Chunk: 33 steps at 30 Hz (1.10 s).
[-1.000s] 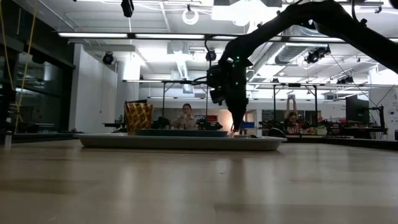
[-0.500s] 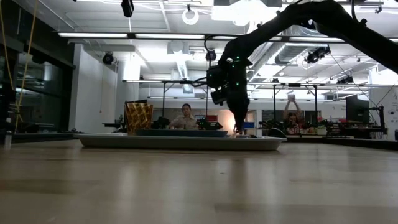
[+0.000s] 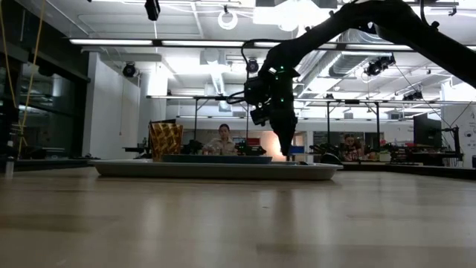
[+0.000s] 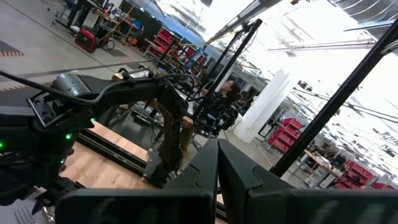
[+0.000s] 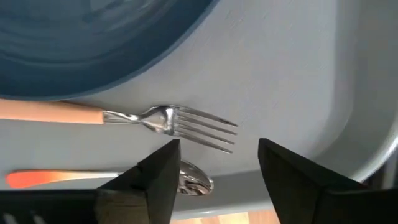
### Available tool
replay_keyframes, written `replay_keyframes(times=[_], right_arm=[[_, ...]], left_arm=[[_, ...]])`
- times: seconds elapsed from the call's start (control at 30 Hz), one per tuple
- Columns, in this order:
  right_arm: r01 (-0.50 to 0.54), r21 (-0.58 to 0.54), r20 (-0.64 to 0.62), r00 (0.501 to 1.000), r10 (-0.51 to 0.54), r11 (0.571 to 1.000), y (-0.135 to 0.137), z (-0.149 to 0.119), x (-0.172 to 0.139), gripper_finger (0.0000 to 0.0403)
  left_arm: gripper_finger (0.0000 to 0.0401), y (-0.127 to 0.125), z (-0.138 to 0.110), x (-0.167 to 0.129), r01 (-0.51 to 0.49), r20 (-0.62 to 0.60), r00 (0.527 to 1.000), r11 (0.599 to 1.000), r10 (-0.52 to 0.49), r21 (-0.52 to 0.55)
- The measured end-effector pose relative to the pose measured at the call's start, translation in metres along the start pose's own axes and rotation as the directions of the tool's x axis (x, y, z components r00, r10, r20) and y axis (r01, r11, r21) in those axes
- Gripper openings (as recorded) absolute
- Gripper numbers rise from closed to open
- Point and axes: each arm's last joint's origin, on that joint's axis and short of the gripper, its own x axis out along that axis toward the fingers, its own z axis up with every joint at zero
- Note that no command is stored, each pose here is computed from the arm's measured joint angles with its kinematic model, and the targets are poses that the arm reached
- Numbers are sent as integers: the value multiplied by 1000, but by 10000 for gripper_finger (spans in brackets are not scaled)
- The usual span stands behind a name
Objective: Pick and place plate/cup/fork/spoon on tray
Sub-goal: Put the fork between the plate and spoon on the tray
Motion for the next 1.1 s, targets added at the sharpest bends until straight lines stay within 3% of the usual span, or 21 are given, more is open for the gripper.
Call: replay_keyframes(times=[0.1,0.3,0.4,0.53,0.6,0.77,0.9,1.03,1.1], right_arm=[[-44,21,10,999,44,999,1,0,-3,215],[-273,67,109,958,264,960,12,2,-16,184],[-312,27,133,943,306,950,27,5,-25,132],[-355,-55,177,916,359,933,51,11,-35,26],[-370,-77,198,904,378,926,63,10,-34,12],[-388,-65,266,881,391,919,98,-17,-18,4],[-361,-10,422,844,331,933,130,-41,-7,4],[-344,39,534,801,271,938,161,-43,10,1],[-295,46,538,813,225,955,175,-40,17,0]], left_arm=[[0,0,0,0,0,0,1000,1000,0,0],[0,0,0,0,1,-1,1000,1000,-1,0],[0,0,0,0,3,-2,1000,1000,-3,1],[0,-1,0,0,4,-1,1000,1000,-4,3],[0,0,0,0,3,-1,1000,1000,-3,3],[0,0,0,0,3,-1,1000,1000,-3,4],[0,0,0,-1,2,0,1000,1000,-2,4],[0,0,0,-1,-1,2,1000,1000,1,3],[0,0,0,-1,-4,5,1000,1000,4,4]])
